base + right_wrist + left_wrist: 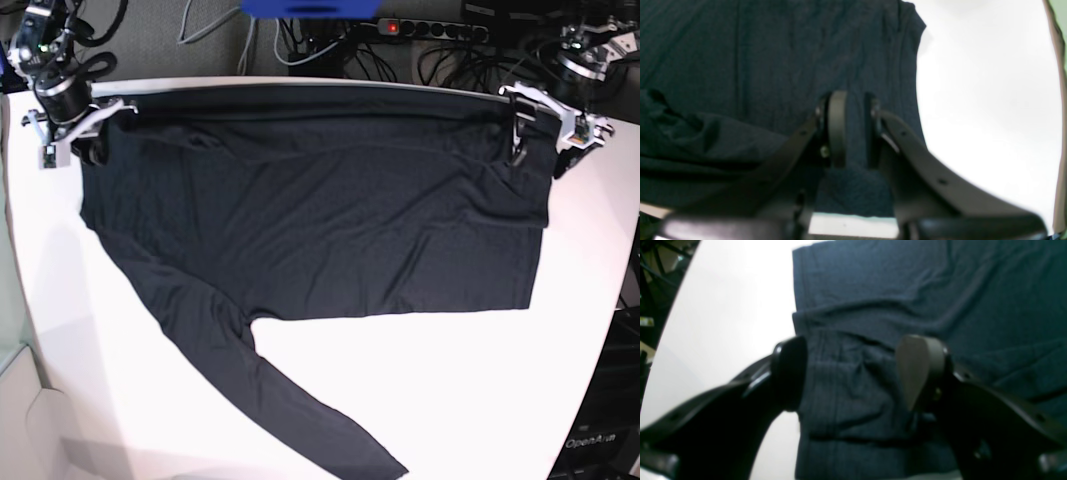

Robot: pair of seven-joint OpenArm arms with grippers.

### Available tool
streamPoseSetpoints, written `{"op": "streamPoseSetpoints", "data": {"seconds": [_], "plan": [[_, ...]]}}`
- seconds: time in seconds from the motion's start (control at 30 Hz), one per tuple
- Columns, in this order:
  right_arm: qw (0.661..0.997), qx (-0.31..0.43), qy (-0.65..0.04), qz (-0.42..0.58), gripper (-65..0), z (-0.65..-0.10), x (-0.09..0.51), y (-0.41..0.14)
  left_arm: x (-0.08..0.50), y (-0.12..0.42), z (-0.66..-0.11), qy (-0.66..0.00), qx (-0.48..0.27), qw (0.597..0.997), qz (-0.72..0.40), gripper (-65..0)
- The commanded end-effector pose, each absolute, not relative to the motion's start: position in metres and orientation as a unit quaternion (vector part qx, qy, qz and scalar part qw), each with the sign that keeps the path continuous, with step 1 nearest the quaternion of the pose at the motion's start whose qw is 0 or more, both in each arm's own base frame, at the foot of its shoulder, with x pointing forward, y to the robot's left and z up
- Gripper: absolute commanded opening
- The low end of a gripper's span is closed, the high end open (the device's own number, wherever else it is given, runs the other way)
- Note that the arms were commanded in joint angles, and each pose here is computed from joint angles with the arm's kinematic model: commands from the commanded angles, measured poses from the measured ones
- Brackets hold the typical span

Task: Fold the T-shirt properly
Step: 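Lift the collar edge and carry both grippers toward the hem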

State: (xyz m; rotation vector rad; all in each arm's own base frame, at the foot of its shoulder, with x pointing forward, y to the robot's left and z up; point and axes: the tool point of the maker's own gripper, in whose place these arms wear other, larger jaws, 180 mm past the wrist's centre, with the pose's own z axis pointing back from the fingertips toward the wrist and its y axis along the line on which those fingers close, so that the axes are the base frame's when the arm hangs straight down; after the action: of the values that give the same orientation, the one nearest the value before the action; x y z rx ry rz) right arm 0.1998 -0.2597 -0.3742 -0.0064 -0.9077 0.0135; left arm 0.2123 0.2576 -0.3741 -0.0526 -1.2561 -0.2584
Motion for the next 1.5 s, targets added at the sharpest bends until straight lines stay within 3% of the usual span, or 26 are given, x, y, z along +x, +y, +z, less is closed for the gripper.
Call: {"op": "streamPoseSetpoints", "data": {"seconds": [0.0, 0.23, 0.37, 0.5, 0.8, 0.93, 1.2, 1.47], "plan": [[0.884, -0.011, -0.466, 0.017, -53.5, -0.357, 0.214, -0.265, 0.219, 0.259, -0.359, -0.606, -0.024, 0.785, -0.129, -22.7], [0.883, -0.047, -0.464, 0.056, -51.4, -0.327, 0.265, -0.288, 0.256, 0.257, -0.325, -0.656, -0.022, 0.747, -0.105, -22.6], [0.882, -0.066, -0.458, 0.09, -41.5, -0.302, 0.31, -0.295, 0.29, 0.273, -0.304, -0.672, 0.006, 0.736, -0.084, -22.6], [0.886, -0.046, -0.448, 0.11, -35.4, -0.307, 0.356, -0.287, 0.342, 0.279, -0.302, -0.644, 0.017, 0.764, -0.028, -22.6], [0.896, 0.01, -0.433, 0.098, -35.3, -0.338, 0.424, -0.271, 0.42, 0.291, -0.314, -0.58, -0.006, 0.813, 0.058, -22.5], [0.903, 0.024, -0.423, 0.076, -35.3, -0.358, 0.432, -0.277, 0.427, 0.285, -0.326, -0.564, -0.01, 0.825, 0.029, -22.5], [0.897, 0.033, -0.437, 0.05, -35.3, -0.367, 0.439, -0.285, 0.434, 0.281, -0.346, -0.553, 0.054, 0.829, -0.07, -22.5], [0.893, 0.034, -0.447, 0.052, -35.2, -0.358, 0.447, -0.283, 0.439, 0.312, -0.377, -0.521, 0.037, 0.853, -0.001, -22.5]]}}
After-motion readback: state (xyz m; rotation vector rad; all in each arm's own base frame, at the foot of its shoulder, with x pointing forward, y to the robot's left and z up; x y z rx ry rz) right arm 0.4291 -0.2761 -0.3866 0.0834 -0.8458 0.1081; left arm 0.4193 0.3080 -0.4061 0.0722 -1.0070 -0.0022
